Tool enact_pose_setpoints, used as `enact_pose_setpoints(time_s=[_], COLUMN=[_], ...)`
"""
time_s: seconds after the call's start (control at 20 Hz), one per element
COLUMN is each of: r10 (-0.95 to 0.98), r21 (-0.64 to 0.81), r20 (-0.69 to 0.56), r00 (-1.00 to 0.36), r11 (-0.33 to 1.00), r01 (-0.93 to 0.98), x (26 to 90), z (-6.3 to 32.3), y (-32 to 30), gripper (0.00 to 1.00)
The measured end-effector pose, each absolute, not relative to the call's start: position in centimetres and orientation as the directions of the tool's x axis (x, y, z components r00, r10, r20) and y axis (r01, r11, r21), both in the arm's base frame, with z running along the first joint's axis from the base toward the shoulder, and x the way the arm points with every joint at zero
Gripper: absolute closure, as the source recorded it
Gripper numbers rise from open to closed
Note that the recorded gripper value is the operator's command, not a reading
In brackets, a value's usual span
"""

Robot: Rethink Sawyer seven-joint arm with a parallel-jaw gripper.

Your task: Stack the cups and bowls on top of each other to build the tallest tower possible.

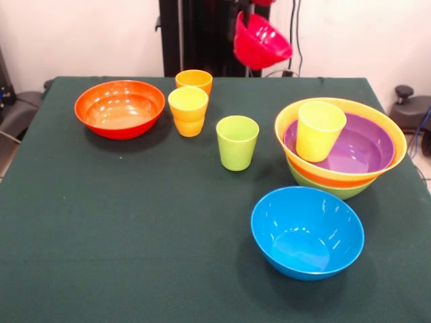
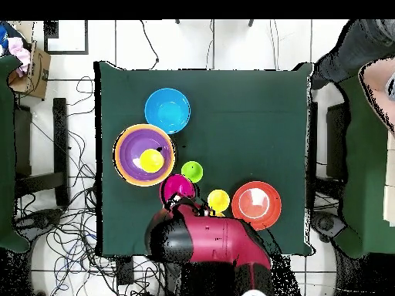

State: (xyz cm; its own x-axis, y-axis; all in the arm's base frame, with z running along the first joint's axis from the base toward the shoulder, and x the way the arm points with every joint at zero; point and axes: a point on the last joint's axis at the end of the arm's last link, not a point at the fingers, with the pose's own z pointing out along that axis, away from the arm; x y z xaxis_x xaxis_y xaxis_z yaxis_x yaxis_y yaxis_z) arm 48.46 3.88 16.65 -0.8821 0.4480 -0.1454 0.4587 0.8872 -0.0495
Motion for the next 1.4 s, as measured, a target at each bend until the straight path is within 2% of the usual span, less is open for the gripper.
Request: enact_pose_setpoints(time_s=[0.5,0.8,1.15,1.4], r10=[0.436,0.404,0.366,0.350], r21=[-0.015,0.013,0.024,0.017], r20=[-0.154,-0.193,-0.215,-0.214], r00=[-0.887,-0.894,-0.905,-0.912], r11=[0.896,0.912,0.929,0.935], r01=[0.443,0.410,0.370,0.354], x=[52.1,54.6,56.9,58.7], z=[21.7,22.9,22.6,21.0], y=[8.3,11.0,13.6,14.7], gripper=[1.00,1.00,1.00,1.00])
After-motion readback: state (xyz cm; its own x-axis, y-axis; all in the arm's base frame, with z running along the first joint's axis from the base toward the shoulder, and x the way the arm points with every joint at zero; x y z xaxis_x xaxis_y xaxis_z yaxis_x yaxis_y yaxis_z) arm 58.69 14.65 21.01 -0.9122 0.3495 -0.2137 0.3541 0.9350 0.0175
